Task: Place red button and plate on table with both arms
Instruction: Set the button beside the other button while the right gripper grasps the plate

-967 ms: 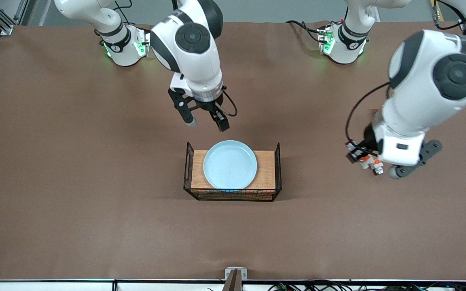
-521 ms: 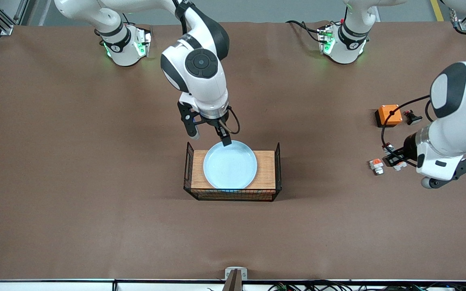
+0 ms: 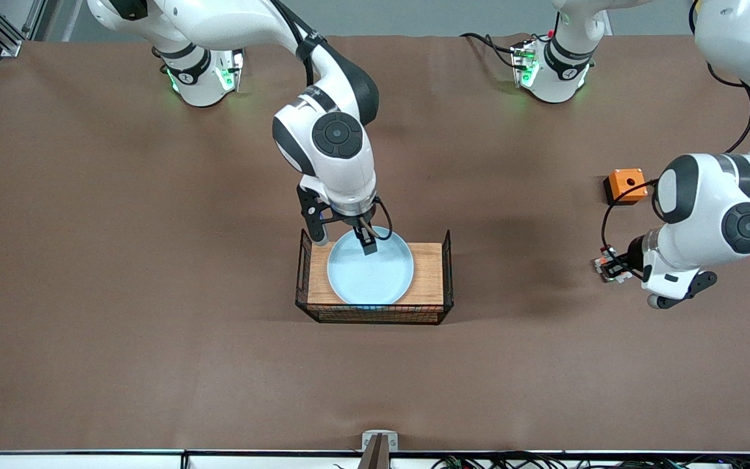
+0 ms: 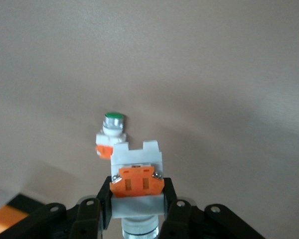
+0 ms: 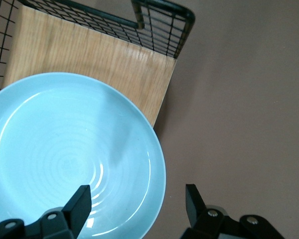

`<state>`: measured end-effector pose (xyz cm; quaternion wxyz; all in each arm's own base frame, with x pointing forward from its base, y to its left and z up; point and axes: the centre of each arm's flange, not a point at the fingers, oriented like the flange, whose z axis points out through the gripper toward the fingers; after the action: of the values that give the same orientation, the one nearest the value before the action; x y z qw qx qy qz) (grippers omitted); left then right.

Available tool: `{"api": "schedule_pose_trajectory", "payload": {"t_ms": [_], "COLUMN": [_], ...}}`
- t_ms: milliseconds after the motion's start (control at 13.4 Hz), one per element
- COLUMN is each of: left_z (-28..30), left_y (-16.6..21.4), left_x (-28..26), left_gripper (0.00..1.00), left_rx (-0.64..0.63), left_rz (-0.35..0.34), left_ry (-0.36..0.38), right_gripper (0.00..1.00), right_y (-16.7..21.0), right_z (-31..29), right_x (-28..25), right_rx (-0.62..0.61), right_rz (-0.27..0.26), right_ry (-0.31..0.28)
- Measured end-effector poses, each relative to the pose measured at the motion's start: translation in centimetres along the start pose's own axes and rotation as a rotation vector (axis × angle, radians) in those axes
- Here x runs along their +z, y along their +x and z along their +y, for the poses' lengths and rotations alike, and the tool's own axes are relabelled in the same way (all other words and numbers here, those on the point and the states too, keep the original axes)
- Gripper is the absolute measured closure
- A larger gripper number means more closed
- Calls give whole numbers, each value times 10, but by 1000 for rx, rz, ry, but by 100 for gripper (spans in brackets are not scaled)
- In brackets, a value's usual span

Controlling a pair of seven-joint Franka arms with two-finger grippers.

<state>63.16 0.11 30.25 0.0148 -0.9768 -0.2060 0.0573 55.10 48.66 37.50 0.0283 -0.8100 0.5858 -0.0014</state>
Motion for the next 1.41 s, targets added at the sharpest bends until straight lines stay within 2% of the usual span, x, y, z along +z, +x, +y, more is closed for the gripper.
{"api": "schedule_pose_trajectory", "payload": {"t_ms": [74,670,744,819,893,1116,1191,1265,1340,1414], "left_z": [-14,-112,-121,-129,-133,-133,-133,-133,-133,-133], "left_y": [8,43,46,48,49,48,47,47,47,47], "left_x": [10,69,78,87,95,116,120,121,121,121], "left_gripper": [58,58,58,58,58,58,58,58,51,43], "left_rx": [26,169,178,180,180,201,206,208,209,209], "left_rz": [0,-41,-36,-32,-30,-26,-26,-27,-27,-25], "left_ry": [-6,-28,-30,-30,-32,-17,-13,-12,-11,-11], "right_gripper": [22,26,32,32,38,70,70,78,78,82], "right_y": [1,1,1,1,1,-3,-5,-5,-5,-5], "right_z": [0,-1,-1,-1,-1,1,1,1,1,1], "right_x": [3,23,24,24,23,22,22,22,22,22], "right_rx": [1,-3,-5,-8,-12,-29,-32,-33,-33,-34], "right_rz": [2,20,24,27,27,24,23,23,23,23], "right_ry": [-3,-25,-24,-23,-21,-22,-20,-18,-18,-17]}}
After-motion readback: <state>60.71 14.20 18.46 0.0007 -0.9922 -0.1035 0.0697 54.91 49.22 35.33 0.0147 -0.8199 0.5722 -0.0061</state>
